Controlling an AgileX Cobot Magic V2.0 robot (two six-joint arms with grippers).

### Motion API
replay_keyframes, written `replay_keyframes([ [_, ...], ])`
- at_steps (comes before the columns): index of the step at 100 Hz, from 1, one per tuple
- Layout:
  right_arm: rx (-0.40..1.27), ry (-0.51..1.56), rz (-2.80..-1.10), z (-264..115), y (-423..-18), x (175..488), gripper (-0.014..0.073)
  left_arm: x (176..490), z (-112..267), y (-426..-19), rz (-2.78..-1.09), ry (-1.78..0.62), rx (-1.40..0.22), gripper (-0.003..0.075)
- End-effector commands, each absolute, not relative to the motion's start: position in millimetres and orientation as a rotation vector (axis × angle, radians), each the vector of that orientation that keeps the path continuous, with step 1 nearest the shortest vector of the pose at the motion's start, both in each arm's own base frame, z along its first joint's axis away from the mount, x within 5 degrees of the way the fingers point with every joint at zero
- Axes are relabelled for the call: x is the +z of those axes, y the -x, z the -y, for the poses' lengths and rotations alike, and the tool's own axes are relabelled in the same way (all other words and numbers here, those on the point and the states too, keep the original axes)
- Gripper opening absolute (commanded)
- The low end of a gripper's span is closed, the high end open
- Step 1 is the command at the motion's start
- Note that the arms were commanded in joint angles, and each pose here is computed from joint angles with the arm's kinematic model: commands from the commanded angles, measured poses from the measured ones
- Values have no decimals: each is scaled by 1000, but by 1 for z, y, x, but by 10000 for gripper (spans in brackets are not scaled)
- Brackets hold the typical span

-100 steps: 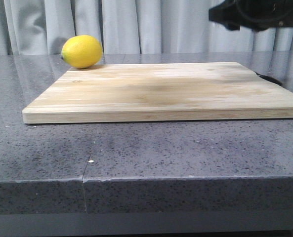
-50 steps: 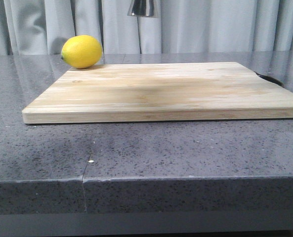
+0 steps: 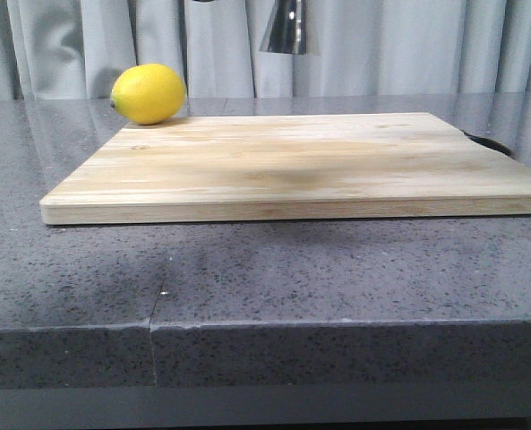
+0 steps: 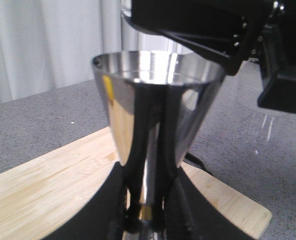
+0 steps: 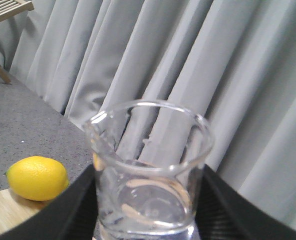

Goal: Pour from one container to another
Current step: 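Bring the beaker above the jigger and tilt it with the right gripper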

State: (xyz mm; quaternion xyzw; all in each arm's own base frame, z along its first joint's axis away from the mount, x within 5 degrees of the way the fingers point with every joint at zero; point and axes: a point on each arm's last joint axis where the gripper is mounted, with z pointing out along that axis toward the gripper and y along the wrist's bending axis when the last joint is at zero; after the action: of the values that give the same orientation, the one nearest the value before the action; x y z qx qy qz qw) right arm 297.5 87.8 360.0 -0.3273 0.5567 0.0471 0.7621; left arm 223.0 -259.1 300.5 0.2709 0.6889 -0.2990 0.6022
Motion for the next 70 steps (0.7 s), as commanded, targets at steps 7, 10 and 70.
replay_keyframes([
  [7, 115, 731, -1057, -92, -278, 390, 253, 333, 258, -214, -1442, -570, -754, -13],
  [10, 110, 745, -1049, -93, -277, 391, 253, 332, 258, -214, -1444, -572, -754, -13],
  [70, 15, 921, -986, -98, -267, 391, 253, 330, 258, -213, -1449, -575, -753, -13],
])
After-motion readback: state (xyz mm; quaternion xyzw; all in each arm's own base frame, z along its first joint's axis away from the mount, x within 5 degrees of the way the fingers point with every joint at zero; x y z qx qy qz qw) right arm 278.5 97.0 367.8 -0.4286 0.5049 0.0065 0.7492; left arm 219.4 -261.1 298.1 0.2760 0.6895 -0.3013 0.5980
